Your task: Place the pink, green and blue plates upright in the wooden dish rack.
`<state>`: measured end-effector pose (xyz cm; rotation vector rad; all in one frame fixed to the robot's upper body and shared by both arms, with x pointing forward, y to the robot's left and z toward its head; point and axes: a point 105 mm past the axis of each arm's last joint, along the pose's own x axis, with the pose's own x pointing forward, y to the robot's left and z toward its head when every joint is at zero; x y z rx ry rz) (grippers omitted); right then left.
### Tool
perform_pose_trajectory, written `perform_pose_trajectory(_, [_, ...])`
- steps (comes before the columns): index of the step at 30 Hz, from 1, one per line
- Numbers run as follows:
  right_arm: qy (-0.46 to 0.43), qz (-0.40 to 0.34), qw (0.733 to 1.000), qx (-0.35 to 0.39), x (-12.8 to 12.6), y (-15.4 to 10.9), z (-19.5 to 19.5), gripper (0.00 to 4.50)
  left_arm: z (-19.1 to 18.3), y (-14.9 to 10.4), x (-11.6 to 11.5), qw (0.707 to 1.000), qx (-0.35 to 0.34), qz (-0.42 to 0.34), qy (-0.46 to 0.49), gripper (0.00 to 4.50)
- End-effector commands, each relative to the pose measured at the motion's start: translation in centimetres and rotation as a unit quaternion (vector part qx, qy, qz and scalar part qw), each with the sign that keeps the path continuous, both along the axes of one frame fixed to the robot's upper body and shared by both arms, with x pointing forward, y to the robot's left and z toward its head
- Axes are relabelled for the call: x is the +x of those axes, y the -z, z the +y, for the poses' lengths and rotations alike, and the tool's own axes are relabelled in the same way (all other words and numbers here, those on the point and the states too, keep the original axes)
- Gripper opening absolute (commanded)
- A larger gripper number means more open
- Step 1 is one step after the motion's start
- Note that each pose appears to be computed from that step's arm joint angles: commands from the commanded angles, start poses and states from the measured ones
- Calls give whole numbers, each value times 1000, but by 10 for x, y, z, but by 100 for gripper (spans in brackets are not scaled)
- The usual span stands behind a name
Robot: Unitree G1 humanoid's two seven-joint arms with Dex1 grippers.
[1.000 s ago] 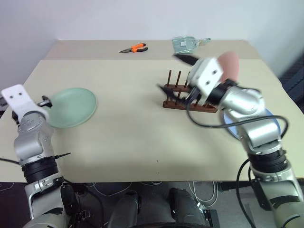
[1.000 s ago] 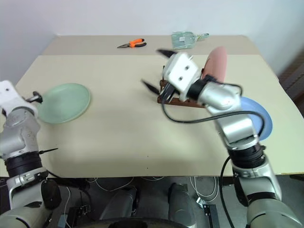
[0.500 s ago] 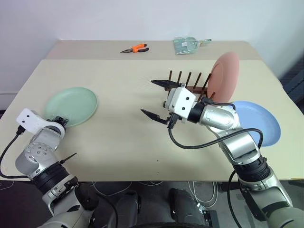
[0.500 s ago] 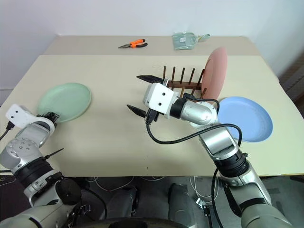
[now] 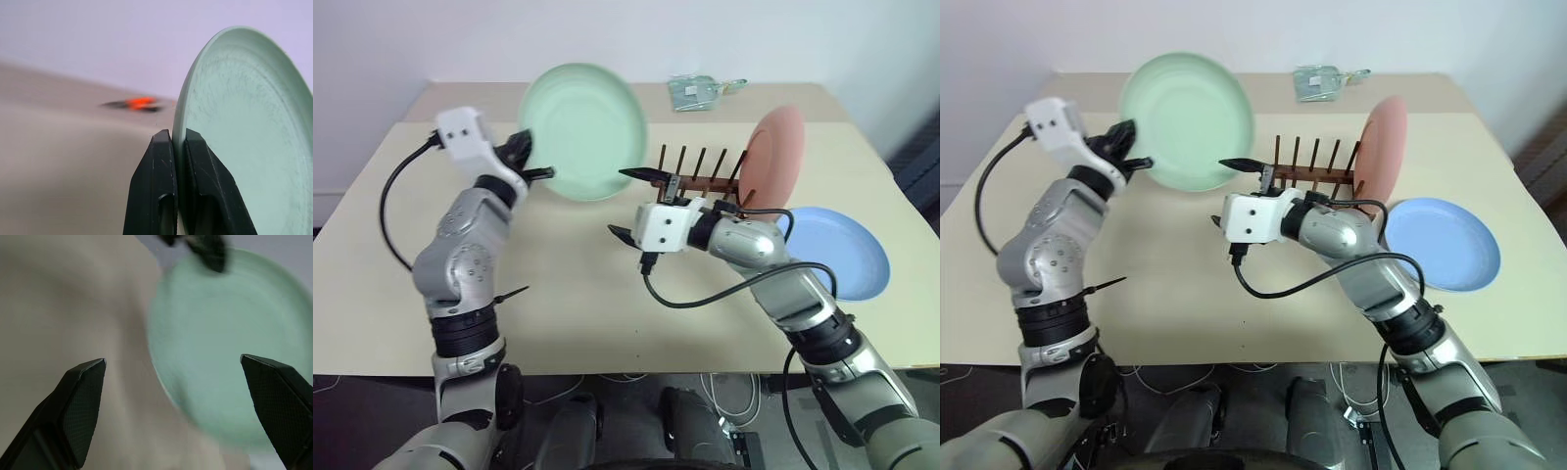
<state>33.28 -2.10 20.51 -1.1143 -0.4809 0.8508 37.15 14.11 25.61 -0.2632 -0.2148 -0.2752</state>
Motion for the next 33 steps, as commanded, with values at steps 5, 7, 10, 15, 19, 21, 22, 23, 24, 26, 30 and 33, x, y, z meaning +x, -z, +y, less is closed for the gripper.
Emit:
perform_pose_trajectory(5, [50,-82,993,-65,25,1,-8,326,-13,-31,-21,998,9,-53,44,0])
perform_pose_trajectory(7, [58,-86,992,-69,26,2,-12,227,-7,-28,-21,998,13,-48,36,0])
perform_pose_trajectory(10, [65,-92,991,-73,27,2,-17,72,2,-27,-20,999,-5,-42,24,0])
perform_pose_trajectory(15, [63,-112,990,-64,25,-5,-16,0,5,-33,-19,996,-66,-48,29,102])
perform_pose_trajectory(19, [59,-119,991,-15,20,-20,-15,0,55,-46,-9,982,-161,-64,-77,301])
perform_pose_trajectory(21, [56,-112,992,21,17,-27,-18,0,89,-50,-8,968,-192,-76,-143,301])
perform_pose_trajectory(22, [49,-91,992,69,12,-35,-21,0,105,-50,-9,966,-168,-84,-175,301])
perform_pose_trajectory(23, [39,-62,990,123,6,-44,-26,0,113,-45,-9,971,-111,-85,-193,301])
perform_pose_trajectory(24, [28,-34,984,172,1,-52,-31,0,116,-38,-7,975,-51,-80,-201,301])
perform_pose_trajectory(26, [14,4,974,226,-5,-61,-38,0,115,-25,-5,978,23,-68,-196,301])
perform_pose_trajectory(30, [-4,150,905,399,-8,-80,-67,0,65,43,-11,983,181,-9,-36,301])
perform_pose_trajectory(33, [-12,212,860,463,-9,-85,-81,0,19,87,-36,969,214,32,119,301])
